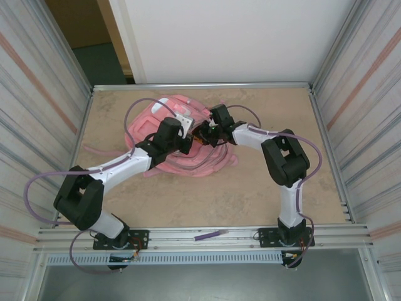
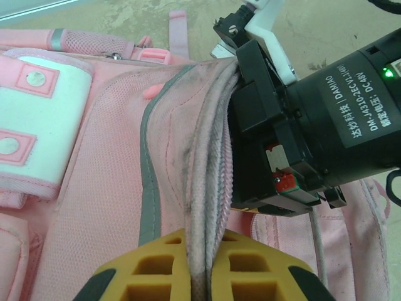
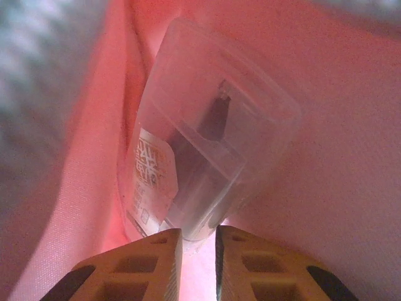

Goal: Pack the student bag

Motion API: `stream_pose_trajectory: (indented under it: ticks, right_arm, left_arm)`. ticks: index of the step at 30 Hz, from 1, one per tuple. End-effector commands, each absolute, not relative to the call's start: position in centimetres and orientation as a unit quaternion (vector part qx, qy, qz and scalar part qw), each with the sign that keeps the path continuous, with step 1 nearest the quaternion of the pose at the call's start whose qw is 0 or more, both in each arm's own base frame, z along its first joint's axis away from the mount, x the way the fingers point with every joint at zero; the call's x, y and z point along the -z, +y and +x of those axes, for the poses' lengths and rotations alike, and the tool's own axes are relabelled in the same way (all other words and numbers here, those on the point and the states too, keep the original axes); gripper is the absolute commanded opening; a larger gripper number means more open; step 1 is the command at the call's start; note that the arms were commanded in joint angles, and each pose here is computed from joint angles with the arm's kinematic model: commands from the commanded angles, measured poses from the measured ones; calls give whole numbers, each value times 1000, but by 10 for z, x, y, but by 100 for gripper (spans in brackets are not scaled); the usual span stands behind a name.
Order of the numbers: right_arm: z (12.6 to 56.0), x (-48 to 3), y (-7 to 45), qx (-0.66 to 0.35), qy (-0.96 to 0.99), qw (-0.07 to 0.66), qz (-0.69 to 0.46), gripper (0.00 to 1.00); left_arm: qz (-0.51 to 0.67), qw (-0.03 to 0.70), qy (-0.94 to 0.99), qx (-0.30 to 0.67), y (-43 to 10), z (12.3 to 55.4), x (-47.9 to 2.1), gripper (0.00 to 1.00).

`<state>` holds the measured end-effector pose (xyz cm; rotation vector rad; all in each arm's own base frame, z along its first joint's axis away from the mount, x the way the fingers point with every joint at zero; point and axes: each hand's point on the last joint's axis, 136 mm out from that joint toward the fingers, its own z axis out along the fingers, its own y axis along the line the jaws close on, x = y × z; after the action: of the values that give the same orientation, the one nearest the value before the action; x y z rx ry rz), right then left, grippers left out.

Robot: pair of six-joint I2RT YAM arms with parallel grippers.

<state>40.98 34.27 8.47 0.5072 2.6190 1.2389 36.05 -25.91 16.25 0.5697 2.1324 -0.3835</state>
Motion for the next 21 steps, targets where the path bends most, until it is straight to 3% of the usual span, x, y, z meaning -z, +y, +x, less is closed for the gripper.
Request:
stream_pose_trajectory:
  ticks: [1,8,15,21]
  right_arm:
    - [426,-72,335,-400,893,138,155,21]
    - [437,-92,328,-426,878,198,96,21]
    - [431,-103,363,-486,850,200,43,18]
    - [418,-108,343,-470,859,201,32,25]
  left_arm:
    - [241,501,809,193,-272,361,-213,0]
    - [262,508,798,192,-272,355,-216,0]
    - [254,512,800,180,-267,358,-213,0]
    - [234,513,811,157,-255,368,-204,0]
